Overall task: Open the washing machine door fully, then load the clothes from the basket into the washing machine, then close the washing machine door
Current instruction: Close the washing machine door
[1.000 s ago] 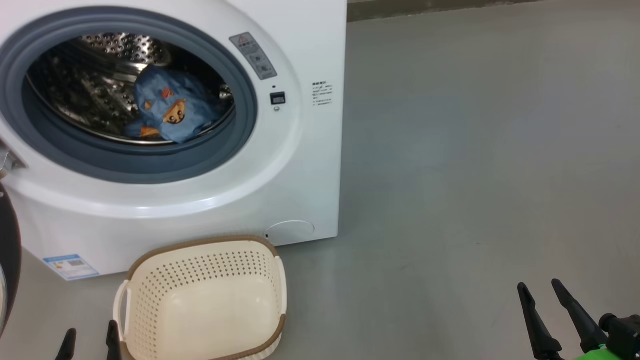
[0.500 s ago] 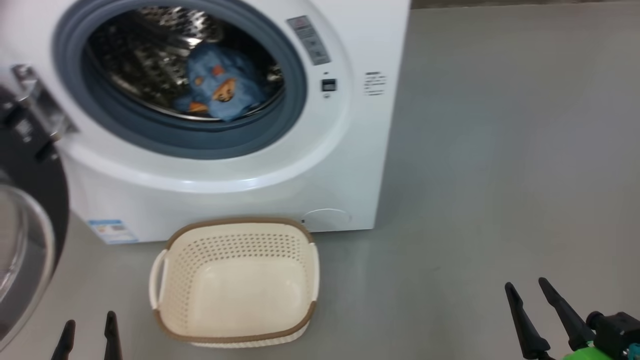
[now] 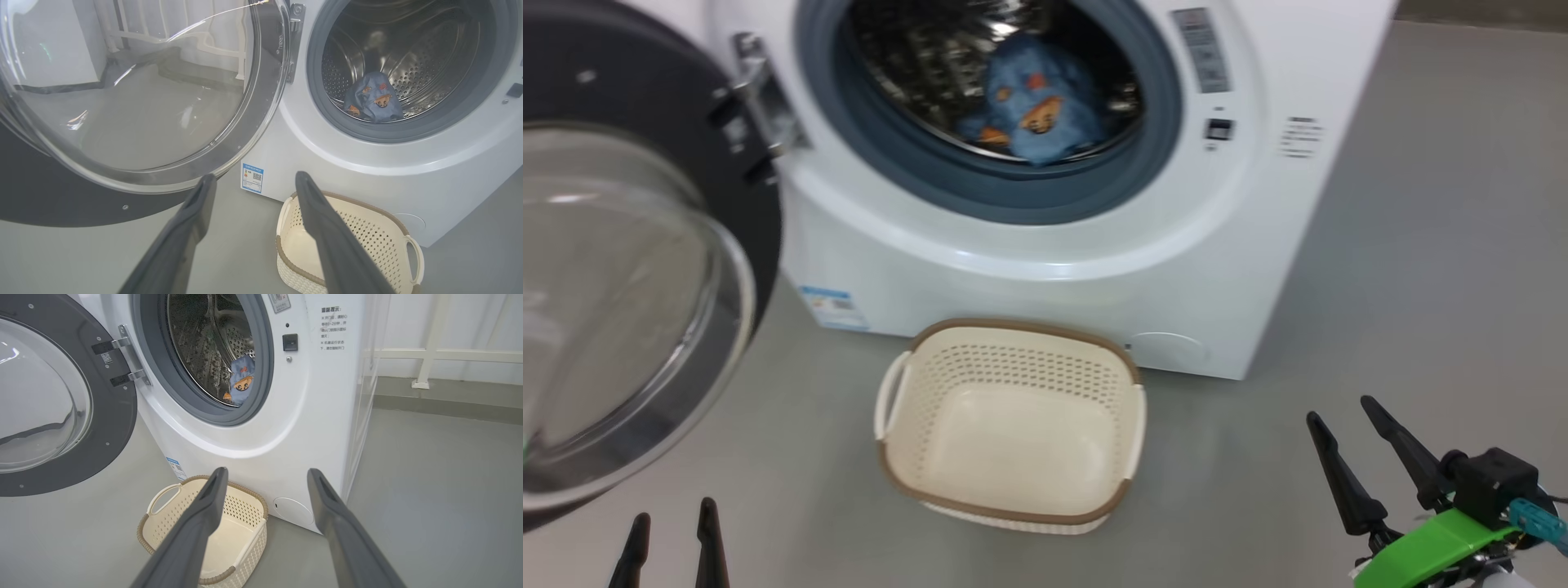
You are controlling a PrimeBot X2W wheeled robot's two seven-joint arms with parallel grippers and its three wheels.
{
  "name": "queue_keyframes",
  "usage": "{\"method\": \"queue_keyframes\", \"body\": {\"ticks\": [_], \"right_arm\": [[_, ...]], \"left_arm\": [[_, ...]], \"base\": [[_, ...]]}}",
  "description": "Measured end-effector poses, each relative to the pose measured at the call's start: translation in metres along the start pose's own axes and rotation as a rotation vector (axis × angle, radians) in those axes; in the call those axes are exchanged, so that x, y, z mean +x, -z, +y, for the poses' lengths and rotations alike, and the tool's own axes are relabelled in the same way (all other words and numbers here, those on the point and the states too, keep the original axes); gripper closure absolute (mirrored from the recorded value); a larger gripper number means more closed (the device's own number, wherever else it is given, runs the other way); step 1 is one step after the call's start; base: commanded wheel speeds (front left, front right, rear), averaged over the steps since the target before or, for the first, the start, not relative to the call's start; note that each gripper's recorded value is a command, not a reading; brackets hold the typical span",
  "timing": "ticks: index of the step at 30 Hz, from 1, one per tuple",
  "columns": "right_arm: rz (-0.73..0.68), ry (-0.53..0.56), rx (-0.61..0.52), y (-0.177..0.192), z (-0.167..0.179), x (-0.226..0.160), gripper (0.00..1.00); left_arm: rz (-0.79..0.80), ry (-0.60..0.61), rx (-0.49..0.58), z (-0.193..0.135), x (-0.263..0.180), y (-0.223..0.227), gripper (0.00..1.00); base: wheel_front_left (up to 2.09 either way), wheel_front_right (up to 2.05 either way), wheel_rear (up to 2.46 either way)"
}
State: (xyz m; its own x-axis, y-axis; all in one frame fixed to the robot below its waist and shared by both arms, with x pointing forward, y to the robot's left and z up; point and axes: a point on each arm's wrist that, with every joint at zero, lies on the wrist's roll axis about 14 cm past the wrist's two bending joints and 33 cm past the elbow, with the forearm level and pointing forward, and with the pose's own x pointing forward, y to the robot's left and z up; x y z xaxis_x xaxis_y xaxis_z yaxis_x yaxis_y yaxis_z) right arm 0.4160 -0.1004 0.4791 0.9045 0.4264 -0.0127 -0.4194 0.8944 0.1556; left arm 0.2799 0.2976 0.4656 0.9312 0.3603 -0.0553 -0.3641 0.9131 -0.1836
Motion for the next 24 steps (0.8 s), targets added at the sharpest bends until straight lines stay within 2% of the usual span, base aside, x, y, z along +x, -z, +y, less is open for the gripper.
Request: {"method": "queue_keyframes", "body": {"ticks": [12,24], "right_arm": [[0.041,-0.235,-0.004,0.014,0.066,0.047,0.00],[0.044,-0.344,-0.010,0.014,0.105,0.061,0.00]], "left_arm": [[-0.018,-0.167,-0.023,0.048,-0.039,-0.006,0.00],[-0.067,-0.267,-0.050,0.072,-0.068,-0.017,0.00]], "base": [[0.00,0.00,0.00],[0.00,0.00,0.00]]}}
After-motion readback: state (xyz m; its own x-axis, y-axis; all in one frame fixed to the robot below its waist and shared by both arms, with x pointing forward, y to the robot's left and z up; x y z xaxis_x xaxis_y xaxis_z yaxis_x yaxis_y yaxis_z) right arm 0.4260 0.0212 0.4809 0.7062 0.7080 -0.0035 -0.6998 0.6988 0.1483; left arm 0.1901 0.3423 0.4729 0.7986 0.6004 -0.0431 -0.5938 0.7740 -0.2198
